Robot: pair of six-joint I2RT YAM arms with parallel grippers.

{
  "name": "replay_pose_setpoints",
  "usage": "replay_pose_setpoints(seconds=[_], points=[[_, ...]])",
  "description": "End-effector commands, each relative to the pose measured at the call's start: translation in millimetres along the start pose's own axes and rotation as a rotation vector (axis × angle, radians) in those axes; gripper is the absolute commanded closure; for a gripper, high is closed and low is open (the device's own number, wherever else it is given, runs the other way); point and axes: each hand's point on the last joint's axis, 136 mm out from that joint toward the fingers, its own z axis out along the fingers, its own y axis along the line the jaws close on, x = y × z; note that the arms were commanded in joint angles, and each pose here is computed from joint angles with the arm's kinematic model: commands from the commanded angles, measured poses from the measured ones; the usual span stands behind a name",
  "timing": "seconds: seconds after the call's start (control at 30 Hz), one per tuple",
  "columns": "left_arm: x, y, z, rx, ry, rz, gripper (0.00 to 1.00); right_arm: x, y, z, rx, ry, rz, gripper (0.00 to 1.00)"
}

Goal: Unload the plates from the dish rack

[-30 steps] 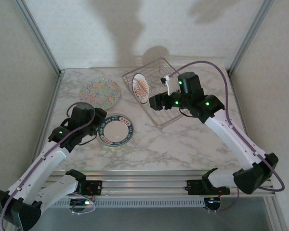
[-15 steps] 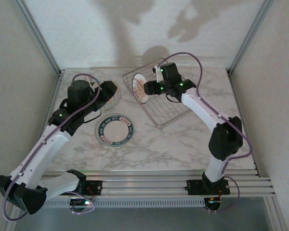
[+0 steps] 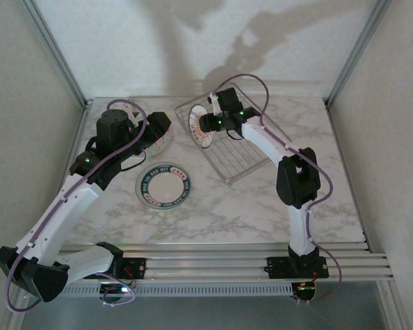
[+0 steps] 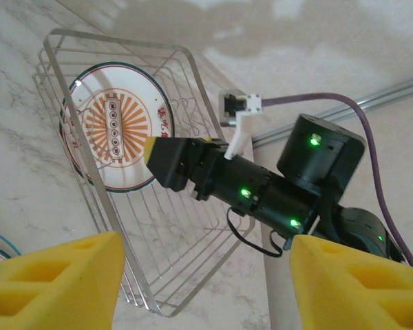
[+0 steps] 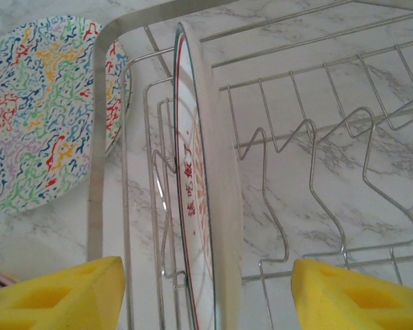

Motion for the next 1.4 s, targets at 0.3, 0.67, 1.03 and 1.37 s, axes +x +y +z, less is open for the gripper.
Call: replay_pose_setpoints(seconds=[0.3, 0.67, 1.03, 1.37], points=[[-2, -26, -8, 0.105, 0.005, 0.036, 0.35, -3, -6, 32, 0.004, 0.013, -0.015, 0.59], [-1, -23, -4, 0.093, 0.018, 0.041, 0.35, -9, -4, 41, -0.006, 0.006, -0.012, 0.8], [-1, -18, 1, 0.08, 0.02, 0.037, 0.35, -33, -3, 18, 0.094, -0.063, -0.06, 1.0], [-1, -20, 2, 0.093, 0.02, 0.03, 0.36, -72, -3, -40, 0.178, -0.191, -0.065, 1.0]])
